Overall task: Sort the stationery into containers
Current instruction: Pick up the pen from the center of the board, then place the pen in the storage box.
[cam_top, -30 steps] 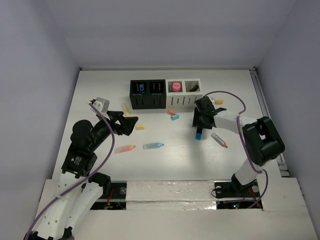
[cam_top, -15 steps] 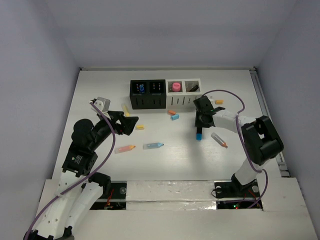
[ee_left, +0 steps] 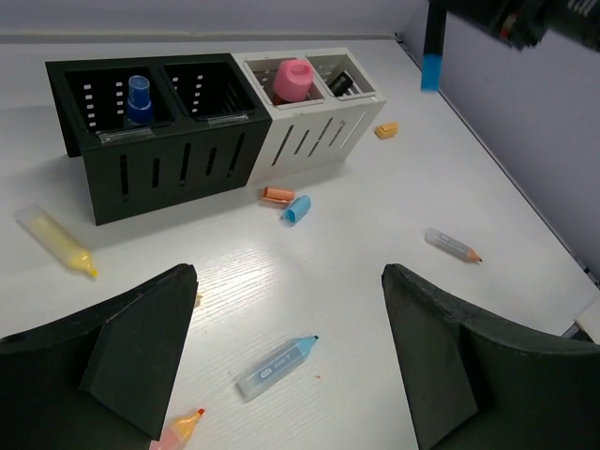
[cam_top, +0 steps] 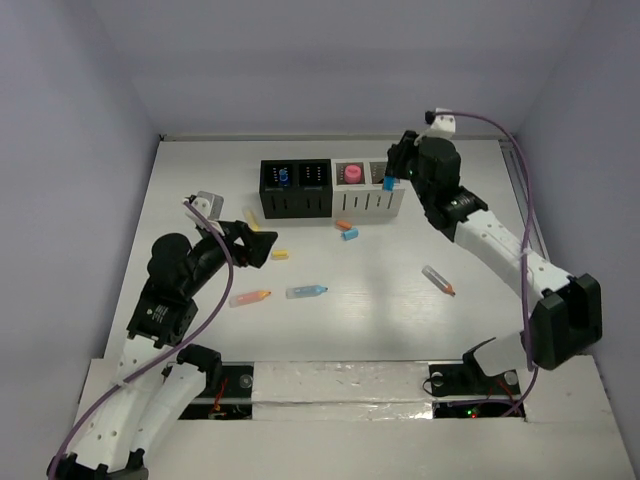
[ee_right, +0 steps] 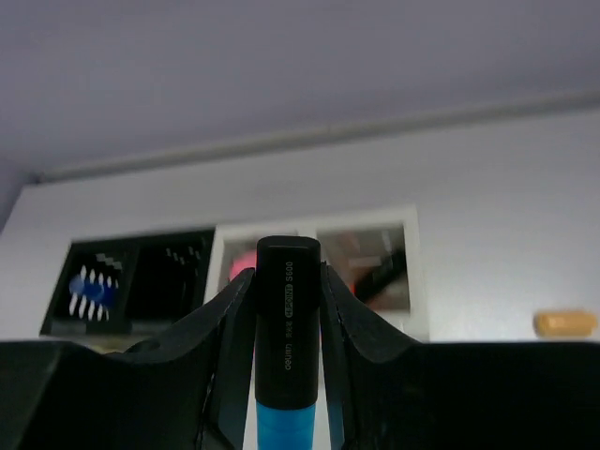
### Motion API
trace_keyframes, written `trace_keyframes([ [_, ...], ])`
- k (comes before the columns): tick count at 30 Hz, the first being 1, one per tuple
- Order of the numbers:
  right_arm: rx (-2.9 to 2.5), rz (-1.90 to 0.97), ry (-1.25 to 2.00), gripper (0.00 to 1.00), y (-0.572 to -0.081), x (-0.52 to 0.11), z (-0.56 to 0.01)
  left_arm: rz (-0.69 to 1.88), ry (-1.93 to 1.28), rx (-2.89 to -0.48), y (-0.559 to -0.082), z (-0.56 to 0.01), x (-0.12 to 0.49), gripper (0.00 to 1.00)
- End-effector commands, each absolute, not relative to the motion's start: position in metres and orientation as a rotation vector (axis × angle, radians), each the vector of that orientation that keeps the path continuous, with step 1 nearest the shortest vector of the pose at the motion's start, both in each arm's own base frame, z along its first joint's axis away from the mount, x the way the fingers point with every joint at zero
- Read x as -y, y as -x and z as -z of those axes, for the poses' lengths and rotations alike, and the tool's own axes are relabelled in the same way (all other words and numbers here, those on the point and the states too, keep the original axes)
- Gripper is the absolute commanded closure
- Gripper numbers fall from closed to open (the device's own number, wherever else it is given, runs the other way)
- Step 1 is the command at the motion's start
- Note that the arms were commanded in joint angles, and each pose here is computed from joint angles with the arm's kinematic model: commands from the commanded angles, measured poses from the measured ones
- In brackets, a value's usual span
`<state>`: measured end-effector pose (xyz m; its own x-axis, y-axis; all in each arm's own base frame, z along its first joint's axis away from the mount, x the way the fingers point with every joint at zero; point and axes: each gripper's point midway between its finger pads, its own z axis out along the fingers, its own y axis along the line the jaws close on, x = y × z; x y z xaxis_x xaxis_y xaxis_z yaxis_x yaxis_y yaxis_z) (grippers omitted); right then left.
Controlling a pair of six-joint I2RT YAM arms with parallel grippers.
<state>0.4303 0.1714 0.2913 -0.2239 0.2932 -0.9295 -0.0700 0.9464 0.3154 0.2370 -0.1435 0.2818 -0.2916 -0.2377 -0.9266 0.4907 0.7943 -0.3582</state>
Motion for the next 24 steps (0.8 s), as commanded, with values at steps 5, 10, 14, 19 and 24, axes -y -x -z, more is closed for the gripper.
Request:
trace_keyframes([
  [5,-1.453,-0.166,-0.108,0.99,-0.496,-0.174,-0.355,0.691,-0.187,-1.700,-0.244,-0.290,0.140,0.22],
  [10,-1.445,-0.090,-0.069,0.99,-0.520,-0.180,-0.347,0.688,-0.189,-1.707,-0.245,-0.288,0.140,0.22],
  [14,-1.464,0.001,-0.037,0.98,-0.538,-0.180,-0.321,0.681,-0.181,-1.708,-0.247,-0.288,0.138,0.22],
  [19,-1.500,0.032,-0.021,0.98,-0.549,-0.184,-0.295,0.683,-0.185,-1.716,-0.248,-0.286,0.139,0.22],
  [24,-1.551,-0.005,-0.040,0.94,-0.547,-0.187,-0.268,0.683,-0.185,-1.716,-0.248,-0.286,0.139,0.22],
])
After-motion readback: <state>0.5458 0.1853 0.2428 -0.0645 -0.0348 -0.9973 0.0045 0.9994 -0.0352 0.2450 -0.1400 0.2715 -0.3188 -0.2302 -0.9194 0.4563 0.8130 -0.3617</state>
